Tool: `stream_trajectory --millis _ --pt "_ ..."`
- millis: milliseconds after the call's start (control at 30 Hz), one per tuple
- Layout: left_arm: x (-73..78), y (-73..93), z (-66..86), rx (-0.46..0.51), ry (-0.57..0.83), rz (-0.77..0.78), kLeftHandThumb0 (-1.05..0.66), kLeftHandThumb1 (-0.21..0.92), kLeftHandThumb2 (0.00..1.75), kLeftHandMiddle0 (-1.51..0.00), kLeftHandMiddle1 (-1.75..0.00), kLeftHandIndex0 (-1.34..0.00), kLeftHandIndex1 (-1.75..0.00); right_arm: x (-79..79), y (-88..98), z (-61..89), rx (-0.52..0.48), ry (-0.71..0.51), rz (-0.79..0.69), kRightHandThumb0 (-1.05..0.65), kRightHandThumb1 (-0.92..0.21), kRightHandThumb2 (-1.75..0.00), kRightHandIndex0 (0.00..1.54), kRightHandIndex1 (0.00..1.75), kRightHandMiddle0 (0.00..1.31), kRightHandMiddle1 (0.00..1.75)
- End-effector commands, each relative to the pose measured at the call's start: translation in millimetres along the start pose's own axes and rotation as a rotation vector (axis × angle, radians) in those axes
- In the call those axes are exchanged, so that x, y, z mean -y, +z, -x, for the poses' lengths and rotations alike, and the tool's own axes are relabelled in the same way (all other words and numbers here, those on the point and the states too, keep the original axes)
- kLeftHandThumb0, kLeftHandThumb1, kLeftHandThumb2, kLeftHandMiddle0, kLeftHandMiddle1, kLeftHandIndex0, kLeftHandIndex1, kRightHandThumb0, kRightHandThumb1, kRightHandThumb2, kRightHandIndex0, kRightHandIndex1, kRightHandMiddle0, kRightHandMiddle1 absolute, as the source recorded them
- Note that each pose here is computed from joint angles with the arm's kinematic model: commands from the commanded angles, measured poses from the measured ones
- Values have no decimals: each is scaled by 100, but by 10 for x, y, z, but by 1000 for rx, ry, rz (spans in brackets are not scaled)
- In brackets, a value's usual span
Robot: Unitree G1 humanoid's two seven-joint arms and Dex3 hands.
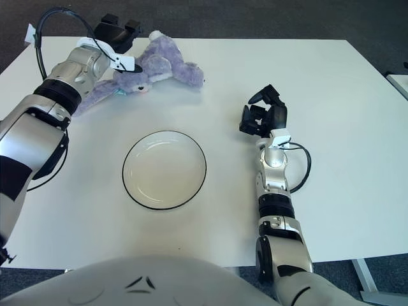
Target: Put the doll into the plate.
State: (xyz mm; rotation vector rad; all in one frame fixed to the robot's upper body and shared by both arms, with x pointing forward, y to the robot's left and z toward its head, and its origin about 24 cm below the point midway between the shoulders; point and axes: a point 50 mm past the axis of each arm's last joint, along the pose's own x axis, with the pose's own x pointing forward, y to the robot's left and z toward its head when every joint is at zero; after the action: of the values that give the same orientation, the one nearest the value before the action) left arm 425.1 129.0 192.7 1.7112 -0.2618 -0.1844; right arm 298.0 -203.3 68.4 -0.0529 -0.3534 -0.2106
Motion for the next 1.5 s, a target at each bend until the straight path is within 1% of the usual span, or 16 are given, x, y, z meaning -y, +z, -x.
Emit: stream_trajectory --millis 0,167,300,467,600,833,1033,1233,1467 --pt "-66 14 -28 -16 3 -9 -105 92 44 -11 -175 0 -65 6 -239 246 -124 -16 -3 -47 -35 -127 134 175 58 175" --pt "-29 19 -27 -26 -9 10 -105 92 46 -12 -175 0 -67 6 -233 247 -127 -19 -2 -47 -35 -127 134 175 58 175" --pt "7 32 -24 -22 -29 44 -105 92 53 -12 -175 0 -68 5 -232 247 -129 -18 -6 -47 -35 -127 134 175 58 175" --pt "30 35 -20 -17 -61 65 -105 92 63 -12 -175 0 -62 5 -226 247 -128 -15 -5 -47 -35 -128 134 175 59 175" --pt "42 31 -17 -13 -94 75 -105 92 70 -14 -170 0 -54 5 -222 244 -127 -13 -5 -47 -35 -128 134 175 59 175" --pt "67 27 -10 -13 -134 76 -105 92 75 -18 -168 0 -49 2 -218 243 -126 -10 -3 -47 -35 -128 135 175 59 175" --pt "85 32 -7 -14 -193 71 -105 92 82 -25 -170 0 -48 3 -218 244 -128 -10 -4 -47 -35 -128 135 175 59 175" --pt "93 43 1 8 -252 79 -105 92 88 -37 -174 0 -42 5 -217 245 -128 -10 -7 -47 -35 -128 134 175 59 175" --pt "95 51 9 27 -296 85 -105 92 89 -47 -175 0 -37 5 -212 244 -124 -7 -2 -47 -35 -128 134 175 59 175"
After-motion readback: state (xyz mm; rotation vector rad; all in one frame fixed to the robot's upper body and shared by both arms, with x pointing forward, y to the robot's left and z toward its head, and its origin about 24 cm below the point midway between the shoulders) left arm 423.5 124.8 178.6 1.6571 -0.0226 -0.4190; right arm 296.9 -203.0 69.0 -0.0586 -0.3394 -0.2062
